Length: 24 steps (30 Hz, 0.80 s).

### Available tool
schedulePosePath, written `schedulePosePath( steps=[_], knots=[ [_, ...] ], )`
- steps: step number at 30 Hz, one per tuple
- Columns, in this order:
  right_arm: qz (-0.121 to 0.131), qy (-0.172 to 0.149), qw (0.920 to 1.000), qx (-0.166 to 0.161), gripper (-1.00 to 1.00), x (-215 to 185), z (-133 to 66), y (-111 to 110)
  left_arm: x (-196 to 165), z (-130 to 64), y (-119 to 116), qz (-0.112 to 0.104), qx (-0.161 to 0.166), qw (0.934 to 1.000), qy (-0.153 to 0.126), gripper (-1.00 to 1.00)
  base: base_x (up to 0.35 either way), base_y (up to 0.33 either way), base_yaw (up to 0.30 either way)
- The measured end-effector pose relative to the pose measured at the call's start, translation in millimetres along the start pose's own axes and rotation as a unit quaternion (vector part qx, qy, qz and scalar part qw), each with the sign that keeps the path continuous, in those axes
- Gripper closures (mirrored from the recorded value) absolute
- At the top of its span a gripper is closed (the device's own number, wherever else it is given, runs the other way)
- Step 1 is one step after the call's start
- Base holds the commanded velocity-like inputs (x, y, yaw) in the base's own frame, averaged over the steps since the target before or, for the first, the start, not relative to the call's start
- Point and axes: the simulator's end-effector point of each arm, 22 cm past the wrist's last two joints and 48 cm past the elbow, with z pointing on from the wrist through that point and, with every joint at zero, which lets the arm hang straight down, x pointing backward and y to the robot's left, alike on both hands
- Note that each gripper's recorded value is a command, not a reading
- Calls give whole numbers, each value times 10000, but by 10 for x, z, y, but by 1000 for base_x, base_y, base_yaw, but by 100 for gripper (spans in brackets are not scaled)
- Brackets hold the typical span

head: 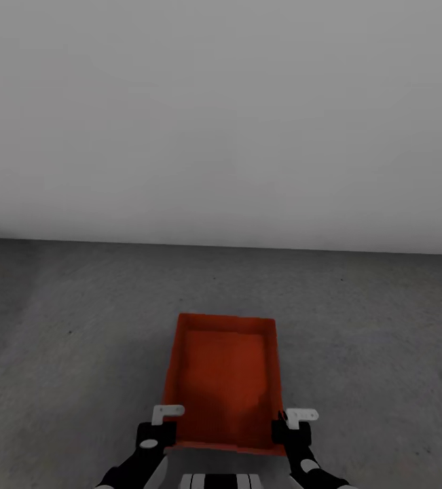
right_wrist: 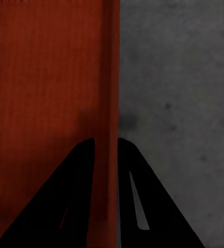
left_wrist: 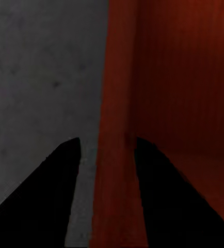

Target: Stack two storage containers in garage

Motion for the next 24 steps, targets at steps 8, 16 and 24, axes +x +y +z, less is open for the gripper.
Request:
schedulePosePath(
  steps=[8, 16, 24],
  knots=[
    [53, -160, 9995, -280, -100, -159, 31, 181, 50, 9, 69, -151, -104, 9998, 95, -100, 0, 0, 0],
    [-324, -314, 9985, -310, -100, -260, 59, 125, 38, 8, 60, -145, -97, 9998, 80, -100, 0, 0, 0],
    [-234, -304, 9990, -215, -100, -260, 67, 57, 37, 7, 54, -135, -92, 9998, 78, -100, 0, 0, 0]
  ],
)
